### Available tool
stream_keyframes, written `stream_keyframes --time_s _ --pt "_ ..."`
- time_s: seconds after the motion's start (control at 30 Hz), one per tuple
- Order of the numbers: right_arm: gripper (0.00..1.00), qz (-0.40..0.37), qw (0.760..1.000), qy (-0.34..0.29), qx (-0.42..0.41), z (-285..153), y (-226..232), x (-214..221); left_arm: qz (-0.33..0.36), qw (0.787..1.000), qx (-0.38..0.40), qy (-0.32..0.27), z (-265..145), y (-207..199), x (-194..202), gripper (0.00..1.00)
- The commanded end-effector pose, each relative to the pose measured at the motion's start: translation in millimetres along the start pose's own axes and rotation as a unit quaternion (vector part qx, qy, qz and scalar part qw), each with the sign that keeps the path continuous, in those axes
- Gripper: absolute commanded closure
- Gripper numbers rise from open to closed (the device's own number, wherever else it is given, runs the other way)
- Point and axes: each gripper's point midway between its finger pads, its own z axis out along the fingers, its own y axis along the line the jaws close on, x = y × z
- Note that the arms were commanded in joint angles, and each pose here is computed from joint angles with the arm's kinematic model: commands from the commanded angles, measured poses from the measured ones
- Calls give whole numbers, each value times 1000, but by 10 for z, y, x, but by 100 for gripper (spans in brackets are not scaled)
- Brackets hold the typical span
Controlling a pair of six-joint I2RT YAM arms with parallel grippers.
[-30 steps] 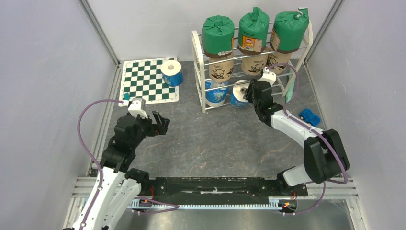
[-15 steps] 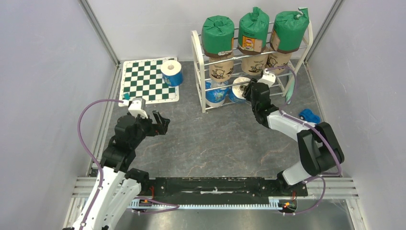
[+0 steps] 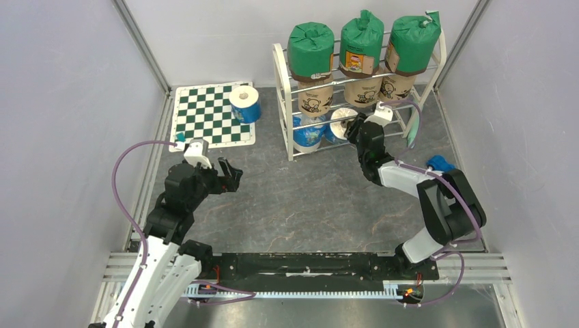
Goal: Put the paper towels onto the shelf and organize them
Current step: Place the paper towel on the shelf.
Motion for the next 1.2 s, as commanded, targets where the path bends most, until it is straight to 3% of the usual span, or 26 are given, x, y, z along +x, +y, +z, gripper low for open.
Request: stream_keyframes --time_s 0.0,0.43,0.73,1.17 --pt "81 42 996 -72 -28 62 180 -385 24 1000 5 -1 27 1 3 6" --pt "76 39 996 -78 -34 188 242 -361 24 1000 4 2 39 6 15 7" --pt "57 41 994 -88 -50 192 306 -404 24 1000 5 5 47 4 26 7" --pt "42 35 993 -92 -58 113 275 -388 25 1000 6 5 47 3 27 7"
